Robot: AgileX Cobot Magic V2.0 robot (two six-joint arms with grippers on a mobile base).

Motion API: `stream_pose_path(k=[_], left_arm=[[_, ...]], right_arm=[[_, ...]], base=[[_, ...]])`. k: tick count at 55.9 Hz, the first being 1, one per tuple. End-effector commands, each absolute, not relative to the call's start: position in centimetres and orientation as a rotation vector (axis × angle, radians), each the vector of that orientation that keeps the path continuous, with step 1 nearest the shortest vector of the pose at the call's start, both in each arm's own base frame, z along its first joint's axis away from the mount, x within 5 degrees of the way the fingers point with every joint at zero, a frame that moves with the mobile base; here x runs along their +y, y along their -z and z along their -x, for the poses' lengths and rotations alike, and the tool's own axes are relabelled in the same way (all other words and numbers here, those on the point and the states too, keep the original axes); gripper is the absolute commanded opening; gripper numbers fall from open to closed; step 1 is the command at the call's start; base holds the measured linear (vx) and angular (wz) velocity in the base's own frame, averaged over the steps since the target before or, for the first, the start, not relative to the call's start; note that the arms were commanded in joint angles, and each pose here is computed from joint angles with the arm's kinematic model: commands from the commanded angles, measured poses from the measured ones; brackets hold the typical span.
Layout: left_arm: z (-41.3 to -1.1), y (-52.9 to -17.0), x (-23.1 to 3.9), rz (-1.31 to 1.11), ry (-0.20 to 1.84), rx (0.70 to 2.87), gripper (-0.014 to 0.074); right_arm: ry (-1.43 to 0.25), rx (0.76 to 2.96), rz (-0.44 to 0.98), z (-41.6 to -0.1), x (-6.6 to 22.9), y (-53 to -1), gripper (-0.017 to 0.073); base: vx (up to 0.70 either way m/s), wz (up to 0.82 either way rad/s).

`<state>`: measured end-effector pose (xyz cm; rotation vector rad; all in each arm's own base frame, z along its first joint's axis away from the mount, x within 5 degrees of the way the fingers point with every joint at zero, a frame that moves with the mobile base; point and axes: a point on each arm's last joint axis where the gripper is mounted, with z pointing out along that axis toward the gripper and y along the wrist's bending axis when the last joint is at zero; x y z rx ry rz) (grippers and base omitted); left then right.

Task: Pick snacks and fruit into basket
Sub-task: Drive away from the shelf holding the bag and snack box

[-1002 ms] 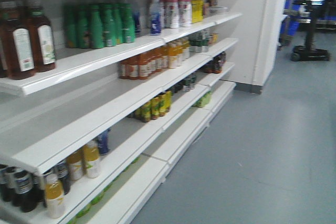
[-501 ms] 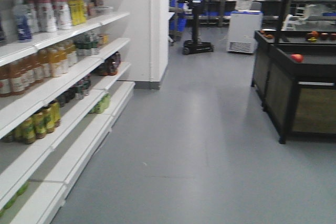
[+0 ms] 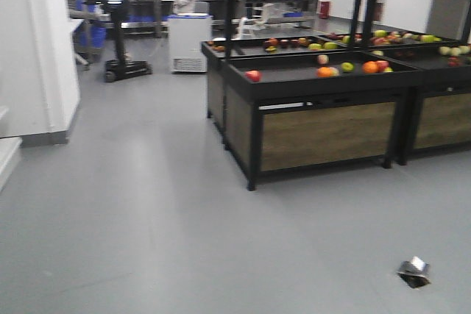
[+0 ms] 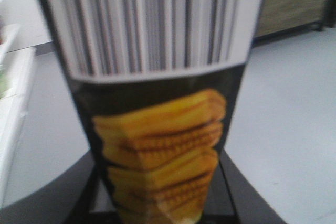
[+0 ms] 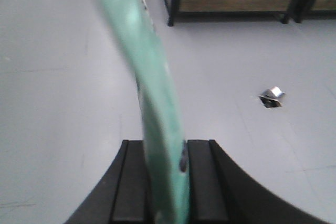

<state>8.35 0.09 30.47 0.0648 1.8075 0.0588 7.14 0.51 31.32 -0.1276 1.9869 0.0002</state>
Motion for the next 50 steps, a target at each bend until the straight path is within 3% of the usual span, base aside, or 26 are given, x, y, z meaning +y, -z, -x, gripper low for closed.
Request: stream_pose_path(k=[1, 50], left_arm=[[-8.40, -32.46, -0.06, -0.071, -0.043, 1.689, 0.0127], [-8.40, -32.45, -0.06, -0.071, -0.043, 1.690, 0.0127]], right_arm=[[0.010, 1.876, 0.124, -7.37, 0.48, -32.99, -0.0009], [0.010, 1.876, 0.124, -7.37, 0.48, -32.99, -0.0009]], base=[[0.29, -0.93], [0.35, -0.78]])
